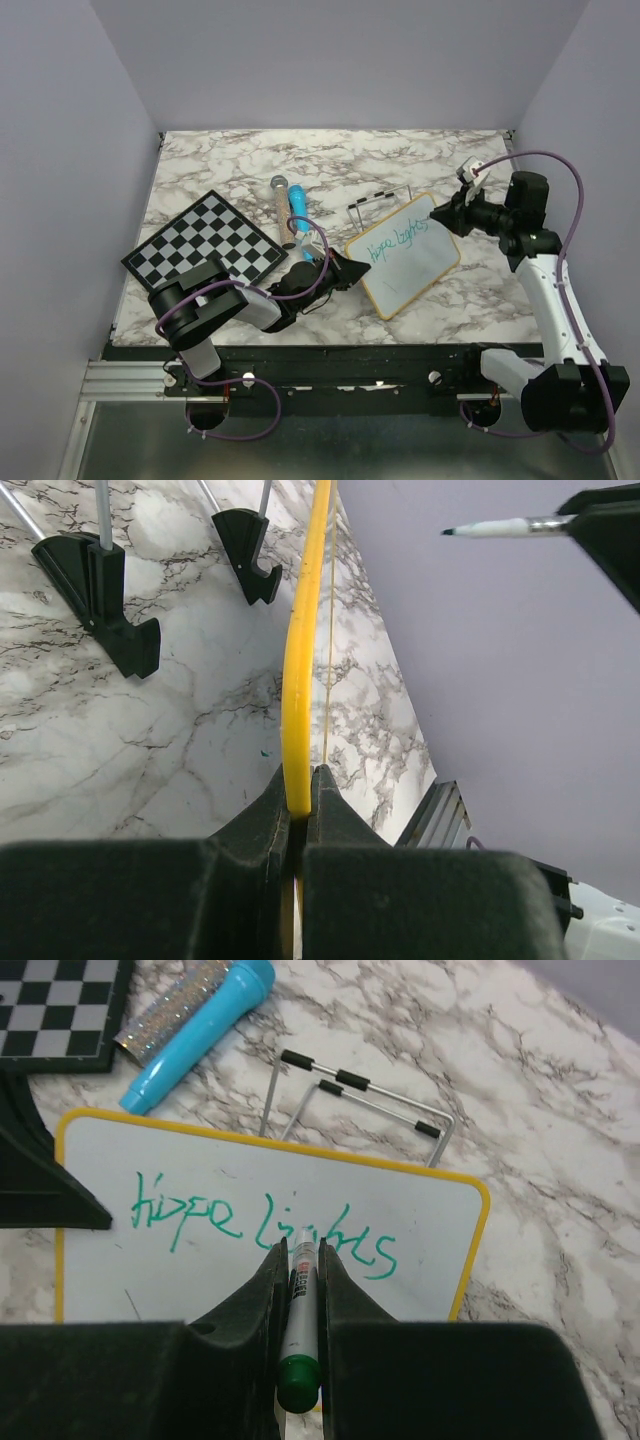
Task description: Write a sentence on the whiteboard
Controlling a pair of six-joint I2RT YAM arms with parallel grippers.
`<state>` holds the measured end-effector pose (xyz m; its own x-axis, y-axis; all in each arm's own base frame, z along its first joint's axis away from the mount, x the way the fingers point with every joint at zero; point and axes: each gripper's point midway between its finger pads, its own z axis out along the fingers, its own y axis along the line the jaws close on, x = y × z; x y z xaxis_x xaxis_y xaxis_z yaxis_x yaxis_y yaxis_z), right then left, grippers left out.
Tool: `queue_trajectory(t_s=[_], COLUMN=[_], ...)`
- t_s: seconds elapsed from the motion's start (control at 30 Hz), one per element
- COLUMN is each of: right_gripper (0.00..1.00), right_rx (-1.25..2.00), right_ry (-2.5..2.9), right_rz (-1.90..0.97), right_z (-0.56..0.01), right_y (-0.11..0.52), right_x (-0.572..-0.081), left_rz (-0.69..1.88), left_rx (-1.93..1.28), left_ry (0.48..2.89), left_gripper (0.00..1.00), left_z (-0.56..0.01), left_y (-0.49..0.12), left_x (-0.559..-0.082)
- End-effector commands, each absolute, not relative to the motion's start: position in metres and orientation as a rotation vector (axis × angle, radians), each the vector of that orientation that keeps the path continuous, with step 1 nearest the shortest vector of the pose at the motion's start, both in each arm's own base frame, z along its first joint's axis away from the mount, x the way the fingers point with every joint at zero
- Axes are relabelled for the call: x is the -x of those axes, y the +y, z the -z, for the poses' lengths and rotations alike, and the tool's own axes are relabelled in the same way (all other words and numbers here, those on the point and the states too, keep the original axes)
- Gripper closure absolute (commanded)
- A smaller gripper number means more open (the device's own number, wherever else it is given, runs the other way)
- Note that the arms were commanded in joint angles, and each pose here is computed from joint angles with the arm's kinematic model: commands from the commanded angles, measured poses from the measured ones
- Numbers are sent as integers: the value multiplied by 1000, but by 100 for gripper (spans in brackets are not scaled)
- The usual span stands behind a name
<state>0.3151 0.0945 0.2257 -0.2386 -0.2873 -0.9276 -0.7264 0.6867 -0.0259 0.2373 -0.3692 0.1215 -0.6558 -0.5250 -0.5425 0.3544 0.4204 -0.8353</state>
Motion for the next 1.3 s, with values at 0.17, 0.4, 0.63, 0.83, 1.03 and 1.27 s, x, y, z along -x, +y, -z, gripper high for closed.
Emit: queue_trajectory(t_s=[0.17, 0.4, 0.63, 0.83, 1.03, 1.27], right_gripper=[99, 100, 99, 99, 100, 99], right_rx=[891, 948, 992, 1013, 1033, 1071], right_ry=[1729, 1713, 1715, 1718, 1725, 1722], right_rz=[-762, -817, -829, -827, -804, -794], right_z=[-241, -227, -218, -212, -206, -201], right_y=[126, 134, 136, 137, 138, 143], right_x=[-267, -246, -237, -235, -234, -229], left_rz=[1369, 1366, 1370, 1373, 1379, 1385], left_rx=[124, 163, 174, 182, 204, 227], left_ry=[1842, 1840, 1836, 1834, 1834, 1827], left_gripper=[100, 100, 100, 100, 100, 100], left_z=[-126, -127, -128, -129, -129, -129], left_y=[-375, -373, -377, -379, -379, -378], left_x=[-235, -236, -238, -239, -240, -239])
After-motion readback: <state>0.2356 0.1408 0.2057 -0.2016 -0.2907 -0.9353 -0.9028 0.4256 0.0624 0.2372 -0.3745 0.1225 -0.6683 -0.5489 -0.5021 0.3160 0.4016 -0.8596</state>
